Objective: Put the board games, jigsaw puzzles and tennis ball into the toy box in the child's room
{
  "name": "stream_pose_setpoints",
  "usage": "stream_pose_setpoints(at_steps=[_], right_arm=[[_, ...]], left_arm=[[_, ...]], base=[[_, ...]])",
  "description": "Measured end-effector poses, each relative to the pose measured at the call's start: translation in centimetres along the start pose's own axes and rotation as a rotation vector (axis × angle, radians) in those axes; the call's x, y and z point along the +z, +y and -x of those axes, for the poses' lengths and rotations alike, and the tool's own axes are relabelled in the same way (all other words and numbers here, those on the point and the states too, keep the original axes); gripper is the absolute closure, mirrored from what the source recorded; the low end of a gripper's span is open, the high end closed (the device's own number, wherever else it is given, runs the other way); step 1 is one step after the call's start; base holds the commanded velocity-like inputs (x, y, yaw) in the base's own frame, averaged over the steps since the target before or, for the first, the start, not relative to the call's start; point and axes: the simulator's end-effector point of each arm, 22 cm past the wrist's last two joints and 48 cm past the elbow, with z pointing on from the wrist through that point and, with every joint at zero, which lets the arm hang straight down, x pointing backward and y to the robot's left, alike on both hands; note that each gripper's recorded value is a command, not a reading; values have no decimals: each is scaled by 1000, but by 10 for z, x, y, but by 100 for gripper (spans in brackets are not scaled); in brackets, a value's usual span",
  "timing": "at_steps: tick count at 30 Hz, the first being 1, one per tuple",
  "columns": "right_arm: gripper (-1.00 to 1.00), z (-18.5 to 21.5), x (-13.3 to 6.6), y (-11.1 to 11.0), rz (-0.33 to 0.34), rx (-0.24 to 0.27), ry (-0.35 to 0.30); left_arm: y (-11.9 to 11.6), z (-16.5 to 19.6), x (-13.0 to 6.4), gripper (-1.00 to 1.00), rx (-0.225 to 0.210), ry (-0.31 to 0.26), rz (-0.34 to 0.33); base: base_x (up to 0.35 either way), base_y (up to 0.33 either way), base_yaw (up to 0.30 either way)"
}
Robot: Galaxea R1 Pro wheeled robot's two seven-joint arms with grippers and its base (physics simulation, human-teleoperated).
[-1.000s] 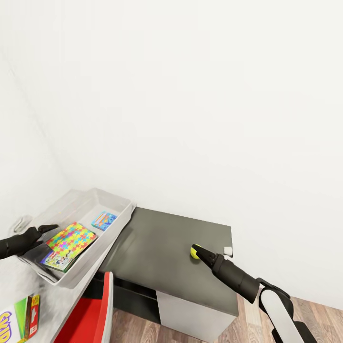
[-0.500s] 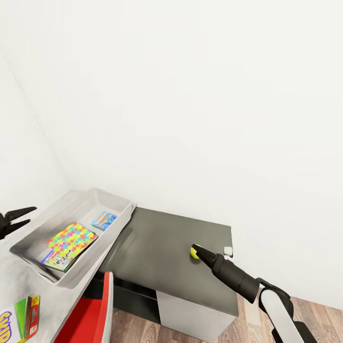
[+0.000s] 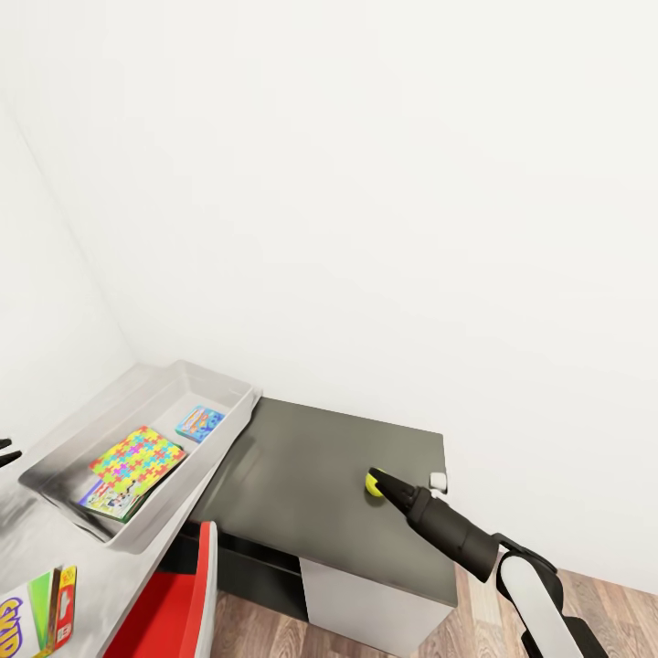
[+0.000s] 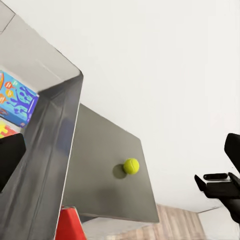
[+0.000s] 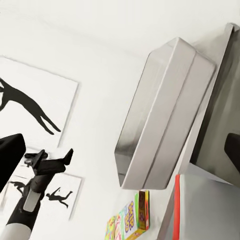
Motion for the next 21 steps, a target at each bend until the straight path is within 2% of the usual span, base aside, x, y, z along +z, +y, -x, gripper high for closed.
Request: stream_pose_setpoints(at_steps=[2,9,21], right_arm=[[-100,0,0,2,9,-1,-1],[-100,0,2,2,9,3,-7],[-100,3,-3,-2,-4,-8,-1]], left_arm=[[6,-9,-6,-100,10,16,17],[21,-33,-10,-100,-61,18,29],[31,-64,-15,-100,-129,57,49]], base=[[0,0,0],[0,0,0],[0,0,0]])
